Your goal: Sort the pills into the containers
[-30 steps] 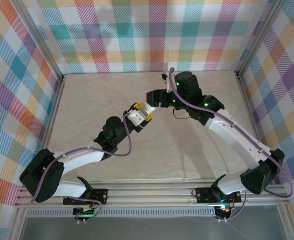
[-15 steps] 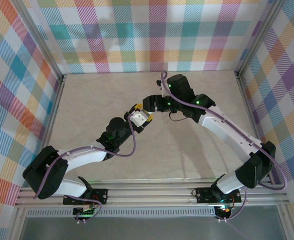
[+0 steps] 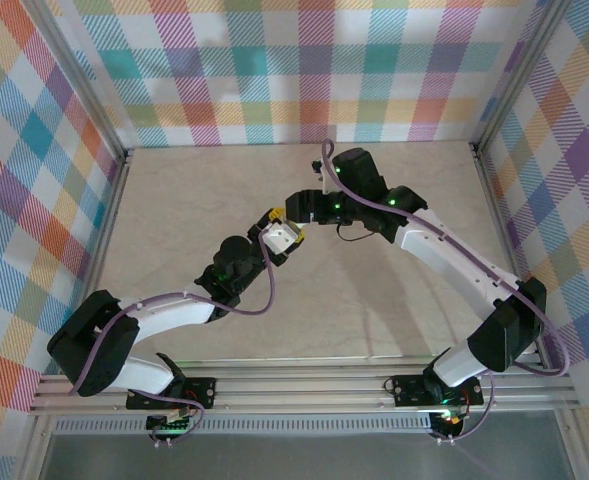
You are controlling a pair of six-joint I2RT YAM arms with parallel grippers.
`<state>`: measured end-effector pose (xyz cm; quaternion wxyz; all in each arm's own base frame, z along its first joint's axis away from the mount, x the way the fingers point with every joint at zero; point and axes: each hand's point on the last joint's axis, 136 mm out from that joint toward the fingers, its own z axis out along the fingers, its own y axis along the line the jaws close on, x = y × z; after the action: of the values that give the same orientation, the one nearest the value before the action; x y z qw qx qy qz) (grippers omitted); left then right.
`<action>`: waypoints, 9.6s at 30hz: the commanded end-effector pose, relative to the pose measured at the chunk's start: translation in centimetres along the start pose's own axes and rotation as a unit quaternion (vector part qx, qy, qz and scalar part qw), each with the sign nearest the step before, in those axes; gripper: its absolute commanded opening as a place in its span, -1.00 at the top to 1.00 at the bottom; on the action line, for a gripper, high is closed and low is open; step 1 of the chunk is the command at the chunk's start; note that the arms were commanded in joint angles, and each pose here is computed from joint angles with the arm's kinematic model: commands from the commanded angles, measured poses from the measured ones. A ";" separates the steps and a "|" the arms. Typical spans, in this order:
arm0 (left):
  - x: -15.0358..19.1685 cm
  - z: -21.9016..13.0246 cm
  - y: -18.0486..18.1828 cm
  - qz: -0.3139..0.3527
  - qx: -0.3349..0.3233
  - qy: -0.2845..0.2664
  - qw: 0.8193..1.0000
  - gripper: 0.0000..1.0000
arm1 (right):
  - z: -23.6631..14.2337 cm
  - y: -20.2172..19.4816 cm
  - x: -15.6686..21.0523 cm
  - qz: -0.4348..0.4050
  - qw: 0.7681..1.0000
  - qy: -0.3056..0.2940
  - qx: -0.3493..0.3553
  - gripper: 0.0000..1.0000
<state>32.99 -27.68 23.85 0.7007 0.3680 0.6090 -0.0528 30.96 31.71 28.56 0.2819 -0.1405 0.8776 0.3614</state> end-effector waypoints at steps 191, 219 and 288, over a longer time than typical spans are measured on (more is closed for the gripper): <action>-0.1 4.1 -6.3 -0.272 0.249 0.046 0.928 1.00 | -5.9 -0.2 -4.8 -0.196 0.974 -0.100 0.048 0.13; -0.2 2.9 -5.9 -0.256 0.238 0.032 0.936 1.00 | -7.9 -2.3 -5.3 -0.088 0.981 -0.158 0.067 -0.16; -1.3 1.0 -3.5 -0.242 0.176 -0.009 0.954 1.00 | 2.2 -7.1 3.1 -0.083 0.993 0.032 0.073 -0.44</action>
<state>31.05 -31.29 17.48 0.5127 0.3473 0.7195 -0.3143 34.73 27.80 24.15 0.3559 -0.1748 0.8758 0.2751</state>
